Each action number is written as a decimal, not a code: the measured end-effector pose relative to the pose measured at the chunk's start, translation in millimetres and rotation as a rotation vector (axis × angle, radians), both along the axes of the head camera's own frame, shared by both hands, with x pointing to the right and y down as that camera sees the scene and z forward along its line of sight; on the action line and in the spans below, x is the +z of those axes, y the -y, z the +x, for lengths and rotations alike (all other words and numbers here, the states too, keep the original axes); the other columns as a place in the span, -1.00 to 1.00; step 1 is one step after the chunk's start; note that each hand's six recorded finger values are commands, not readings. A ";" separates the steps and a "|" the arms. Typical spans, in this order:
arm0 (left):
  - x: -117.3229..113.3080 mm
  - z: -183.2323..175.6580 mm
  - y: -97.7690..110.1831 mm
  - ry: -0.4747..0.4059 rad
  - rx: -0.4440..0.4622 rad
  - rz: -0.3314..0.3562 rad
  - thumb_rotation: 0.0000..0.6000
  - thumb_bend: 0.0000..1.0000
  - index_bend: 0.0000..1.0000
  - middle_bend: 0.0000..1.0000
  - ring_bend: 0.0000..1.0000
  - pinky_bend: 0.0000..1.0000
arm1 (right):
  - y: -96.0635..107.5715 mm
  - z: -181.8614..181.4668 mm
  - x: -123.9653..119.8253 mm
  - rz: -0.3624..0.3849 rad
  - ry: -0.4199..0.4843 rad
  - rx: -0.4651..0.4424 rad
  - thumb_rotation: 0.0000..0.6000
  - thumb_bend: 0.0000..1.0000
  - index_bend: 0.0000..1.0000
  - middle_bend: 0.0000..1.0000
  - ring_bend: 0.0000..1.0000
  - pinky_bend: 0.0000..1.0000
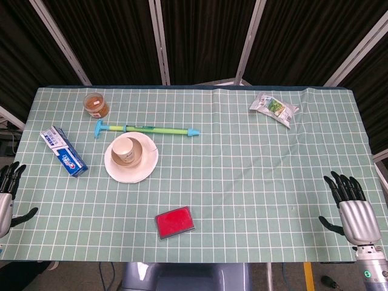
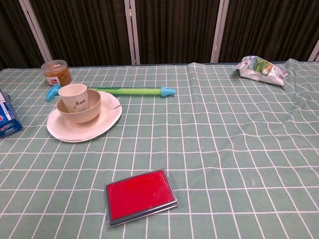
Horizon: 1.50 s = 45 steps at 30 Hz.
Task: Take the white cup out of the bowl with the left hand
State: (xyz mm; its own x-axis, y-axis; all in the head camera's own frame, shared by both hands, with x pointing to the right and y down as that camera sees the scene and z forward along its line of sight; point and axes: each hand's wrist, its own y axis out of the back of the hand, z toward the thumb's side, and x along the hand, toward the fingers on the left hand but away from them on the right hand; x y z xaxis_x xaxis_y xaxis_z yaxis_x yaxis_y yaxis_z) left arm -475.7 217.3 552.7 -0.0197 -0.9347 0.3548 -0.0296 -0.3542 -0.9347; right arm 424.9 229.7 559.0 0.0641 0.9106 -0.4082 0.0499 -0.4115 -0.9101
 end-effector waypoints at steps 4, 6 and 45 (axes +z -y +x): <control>0.2 2.0 -0.1 0.000 0.006 0.000 1.00 -0.94 -1.00 -1.00 -1.00 -1.00 | -0.7 1.5 -1.6 0.002 0.000 0.004 1.00 -0.82 -0.89 -1.00 -1.00 -1.00; 1.0 3.5 -0.3 0.000 0.011 -0.002 1.00 -0.94 -1.00 -1.00 -1.00 -1.00 | -1.2 1.9 -2.8 0.004 0.001 0.005 1.00 -0.82 -0.89 -1.00 -1.00 -1.00; 97.6 113.1 123.3 -0.040 0.175 -0.076 1.00 -0.61 -0.08 -1.00 -1.00 -1.00 | 2.9 6.2 1.0 -0.021 0.035 0.027 1.00 -0.82 -0.89 -1.00 -1.00 -1.00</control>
State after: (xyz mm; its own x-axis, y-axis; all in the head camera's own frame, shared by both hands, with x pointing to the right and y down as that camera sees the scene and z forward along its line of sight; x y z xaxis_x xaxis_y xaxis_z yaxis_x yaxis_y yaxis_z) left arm -362.6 93.9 650.3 0.1560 -0.8932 0.4217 0.0016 -0.4267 -0.9044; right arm 431.1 226.8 560.0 0.0542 0.9036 -0.4249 0.0927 -0.4283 -0.8989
